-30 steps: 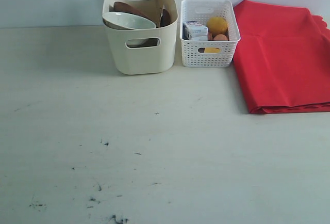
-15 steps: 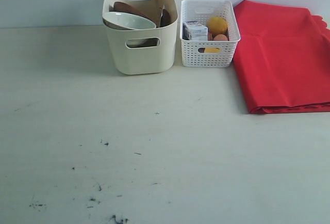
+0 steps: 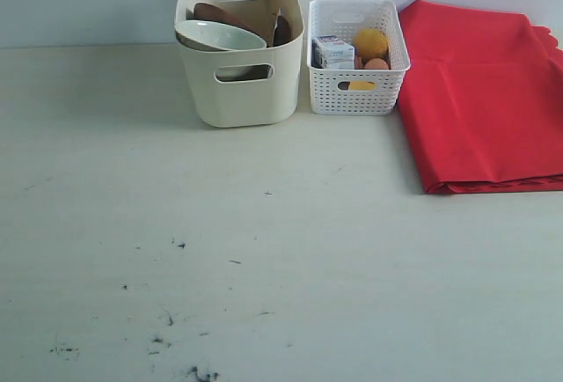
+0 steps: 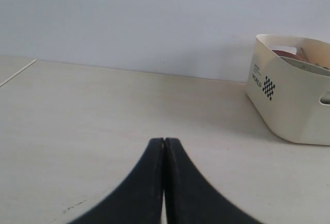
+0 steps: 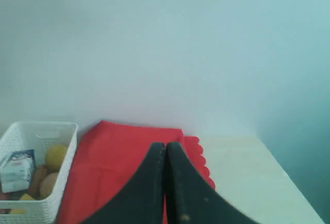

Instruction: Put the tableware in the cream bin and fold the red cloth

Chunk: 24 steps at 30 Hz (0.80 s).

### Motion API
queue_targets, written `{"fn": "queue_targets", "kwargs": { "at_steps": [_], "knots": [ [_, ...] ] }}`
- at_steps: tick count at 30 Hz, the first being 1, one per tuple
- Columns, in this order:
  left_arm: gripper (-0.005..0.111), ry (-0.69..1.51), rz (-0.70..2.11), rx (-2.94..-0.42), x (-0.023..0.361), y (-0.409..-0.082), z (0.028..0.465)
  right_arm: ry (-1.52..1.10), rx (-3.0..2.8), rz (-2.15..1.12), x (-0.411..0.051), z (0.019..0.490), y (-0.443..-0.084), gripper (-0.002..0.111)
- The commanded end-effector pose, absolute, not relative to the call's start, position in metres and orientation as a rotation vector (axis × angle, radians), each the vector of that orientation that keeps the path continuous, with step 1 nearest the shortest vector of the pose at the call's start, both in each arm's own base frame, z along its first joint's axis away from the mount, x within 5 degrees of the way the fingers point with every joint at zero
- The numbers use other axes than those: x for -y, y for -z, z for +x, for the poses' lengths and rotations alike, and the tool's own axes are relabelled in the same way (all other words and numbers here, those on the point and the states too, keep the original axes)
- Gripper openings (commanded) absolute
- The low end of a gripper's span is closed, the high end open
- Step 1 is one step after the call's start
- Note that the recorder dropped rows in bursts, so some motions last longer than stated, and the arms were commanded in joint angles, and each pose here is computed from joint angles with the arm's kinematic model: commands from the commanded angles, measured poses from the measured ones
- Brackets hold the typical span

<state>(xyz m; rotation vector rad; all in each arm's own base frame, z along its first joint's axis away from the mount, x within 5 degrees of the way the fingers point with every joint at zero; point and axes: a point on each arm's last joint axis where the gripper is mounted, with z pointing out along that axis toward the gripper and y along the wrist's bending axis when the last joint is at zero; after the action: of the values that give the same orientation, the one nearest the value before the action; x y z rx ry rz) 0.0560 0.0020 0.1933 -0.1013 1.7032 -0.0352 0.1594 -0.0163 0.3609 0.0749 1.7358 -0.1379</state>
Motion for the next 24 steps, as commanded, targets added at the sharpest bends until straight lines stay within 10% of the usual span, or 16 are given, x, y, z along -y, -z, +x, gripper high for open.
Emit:
{"fn": "queue_targets", "kwargs": {
  "at_steps": [1,10,24],
  "knots": [
    [0.001,0.043,-0.108,-1.697,-0.002,-0.194,0.056,0.047,-1.672,0.099,0.009,0.123,-0.328,0.000],
    [0.001,0.043,-0.108,-1.697,-0.002,-0.194,0.056,-0.102,-1.609,0.024,-0.001,0.061,-0.239,0.000],
    [0.001,0.043,-0.108,-1.697,-0.002,-0.194,0.056,-0.197,-1.739,0.152,0.000,0.053,-0.200,0.000]
  ]
}}
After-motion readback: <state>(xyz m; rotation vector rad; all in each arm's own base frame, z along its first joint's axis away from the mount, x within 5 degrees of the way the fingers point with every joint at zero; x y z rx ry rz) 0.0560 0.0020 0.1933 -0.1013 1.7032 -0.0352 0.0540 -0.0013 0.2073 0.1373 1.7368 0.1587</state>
